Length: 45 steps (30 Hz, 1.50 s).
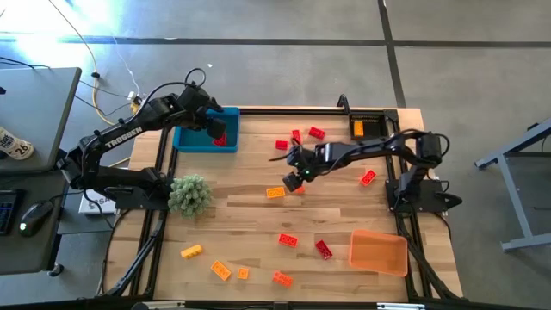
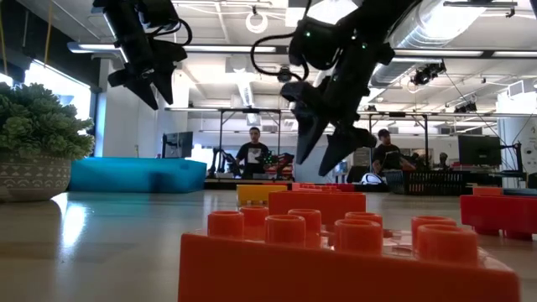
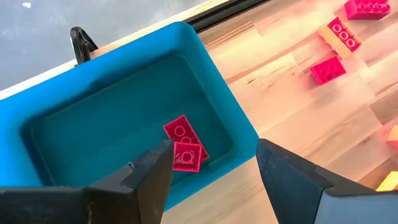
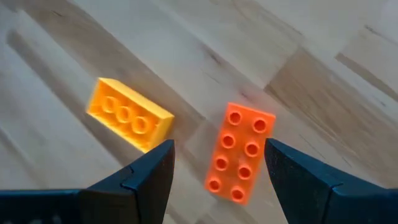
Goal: Sort & place blocks by color
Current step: Put the orange game piece into the orange bin
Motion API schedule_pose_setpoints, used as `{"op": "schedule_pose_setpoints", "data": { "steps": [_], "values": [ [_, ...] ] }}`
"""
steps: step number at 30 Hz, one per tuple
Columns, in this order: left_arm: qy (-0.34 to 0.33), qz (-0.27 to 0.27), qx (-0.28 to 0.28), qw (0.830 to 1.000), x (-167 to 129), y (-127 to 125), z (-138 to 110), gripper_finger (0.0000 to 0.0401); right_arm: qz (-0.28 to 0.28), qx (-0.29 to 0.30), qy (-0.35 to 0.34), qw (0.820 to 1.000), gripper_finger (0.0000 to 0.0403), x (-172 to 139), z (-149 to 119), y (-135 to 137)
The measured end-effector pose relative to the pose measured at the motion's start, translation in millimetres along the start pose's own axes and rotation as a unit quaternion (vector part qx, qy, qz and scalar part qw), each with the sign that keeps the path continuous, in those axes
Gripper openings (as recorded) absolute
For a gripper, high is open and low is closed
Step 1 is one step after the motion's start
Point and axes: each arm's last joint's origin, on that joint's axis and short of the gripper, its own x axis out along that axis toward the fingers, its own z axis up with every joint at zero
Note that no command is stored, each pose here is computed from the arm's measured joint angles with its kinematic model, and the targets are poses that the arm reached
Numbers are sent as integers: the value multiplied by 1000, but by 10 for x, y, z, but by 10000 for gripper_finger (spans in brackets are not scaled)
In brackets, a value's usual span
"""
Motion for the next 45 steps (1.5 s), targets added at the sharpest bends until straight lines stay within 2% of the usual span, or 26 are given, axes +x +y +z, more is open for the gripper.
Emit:
{"op": "schedule_pose_setpoints", "data": {
  "steps": [6, 14, 19, 23, 28, 29, 37, 45],
  "values": [
    [0, 0, 0, 1000, 0, 0, 0, 216, -30, 9, 22, 999, 236, 117, -60, -35],
    [0, 2, 4, 1000, 1, 1, 0, 216, -39, 6, 38, 998, 236, 250, -111, -35],
    [0, 2, 4, 1000, 2, 1, 0, 216, -51, 29, 43, 997, 233, 323, -167, -15],
    [0, 2, 4, 1000, 2, 1, 0, 216, -59, 45, 41, 996, 200, 340, -181, -10],
    [0, 2, 4, 1000, 2, 1, 0, 216, -60, 60, 41, 996, 116, 334, -176, -14],
    [0, 2, 4, 1000, 2, 1, 0, 216, -58, 61, 43, 996, 111, 333, -175, -13],
    [0, 1, 42, 999, 2, 0, -1, 216, -51, 94, 40, 993, 111, 273, -185, 5],
    [7, -25, 74, 997, 1, -14, -6, 216, -43, 122, -4, 992, 111, 19, -344, 216]
  ]
}}
